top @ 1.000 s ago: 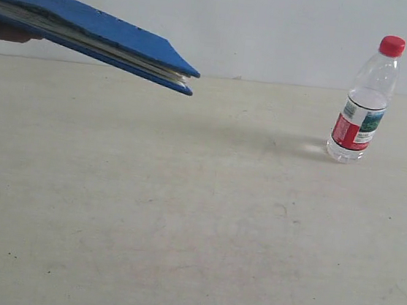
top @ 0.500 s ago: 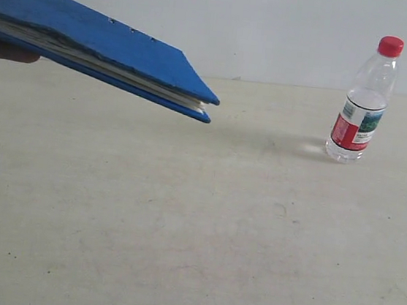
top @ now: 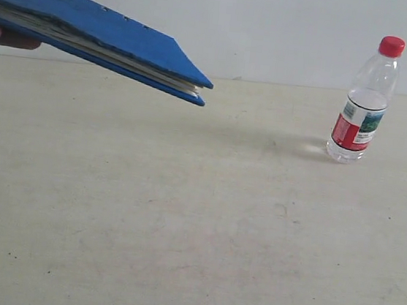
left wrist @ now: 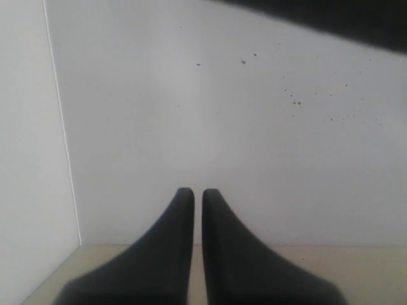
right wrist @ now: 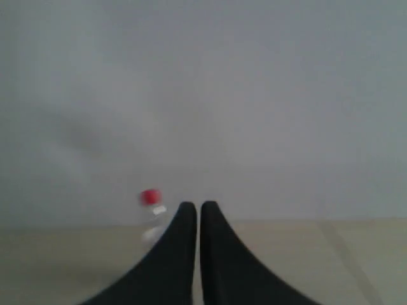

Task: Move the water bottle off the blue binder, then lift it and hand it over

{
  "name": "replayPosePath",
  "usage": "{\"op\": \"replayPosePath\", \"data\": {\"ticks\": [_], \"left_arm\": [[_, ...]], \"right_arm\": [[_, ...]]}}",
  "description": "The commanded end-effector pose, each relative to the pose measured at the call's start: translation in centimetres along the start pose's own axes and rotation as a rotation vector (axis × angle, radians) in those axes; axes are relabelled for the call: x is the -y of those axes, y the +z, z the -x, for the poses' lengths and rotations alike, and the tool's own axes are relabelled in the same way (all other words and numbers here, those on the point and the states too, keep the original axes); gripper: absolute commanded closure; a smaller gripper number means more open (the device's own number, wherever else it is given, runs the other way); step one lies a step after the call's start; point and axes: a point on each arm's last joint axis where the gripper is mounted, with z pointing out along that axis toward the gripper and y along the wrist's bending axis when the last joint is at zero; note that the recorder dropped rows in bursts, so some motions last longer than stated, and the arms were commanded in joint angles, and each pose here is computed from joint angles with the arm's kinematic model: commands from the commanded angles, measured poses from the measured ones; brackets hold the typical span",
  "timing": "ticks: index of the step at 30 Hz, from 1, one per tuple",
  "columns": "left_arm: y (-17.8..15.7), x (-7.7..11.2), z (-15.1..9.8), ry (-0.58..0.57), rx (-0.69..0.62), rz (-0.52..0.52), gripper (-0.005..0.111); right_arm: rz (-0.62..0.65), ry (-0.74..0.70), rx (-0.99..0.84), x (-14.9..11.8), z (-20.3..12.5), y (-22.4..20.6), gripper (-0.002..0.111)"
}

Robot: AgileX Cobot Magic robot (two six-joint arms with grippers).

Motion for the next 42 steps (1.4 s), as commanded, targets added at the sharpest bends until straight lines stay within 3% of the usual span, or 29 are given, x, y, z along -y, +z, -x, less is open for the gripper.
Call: {"op": "replayPosePath", "data": {"ticks": [1, 6, 10, 21, 27, 30, 34, 39, 42], "left_arm": [[-0.1, 0.1, 0.1, 0.001, 0.012, -0.016, 0.102], [-0.1, 0.1, 0.1, 0.001, 0.011, -0.014, 0.102], [-0.1, 0.1, 0.1, 0.001, 0.011, -0.013, 0.102], [-0.1, 0.1, 0.1, 0.001, 0.011, -0.013, 0.102], [-0.1, 0.1, 0.1, 0.001, 0.011, -0.013, 0.102], [-0.1, 0.1, 0.1, 0.001, 0.011, -0.013, 0.102], [-0.1, 0.1, 0.1, 0.001, 0.011, -0.013, 0.102], [-0.1, 0.1, 0.1, 0.001, 0.011, -0.013, 0.102], [-0.1, 0.1, 0.1, 0.001, 0.011, -0.013, 0.102]], "right_arm": [[0.363, 0.127, -0.226, -3.7, -2.8, 1.9, 0.108], [0.513, 0.172, -0.47, -6.9, -6.9, 3.6, 0.108], [0.512, 0.142, -0.575, -7.9, -9.5, 4.7, 0.108], [0.147, -0.004, -0.399, -4.8, -8.8, 6.7, 0.108], [-0.229, -0.173, -0.149, -1.3, -6.4, 7.1, 0.108], [-0.329, -0.269, -0.036, 0.1, -4.8, 7.1, 0.108], [-0.316, -0.304, 0.076, 2.3, -1.9, 6.7, 0.108], [-0.136, -0.081, 0.136, 5.1, 0.9, 6.2, 0.108], [-0.059, -0.03, 0.129, 5.5, 1.2, 6.3, 0.108]]}}
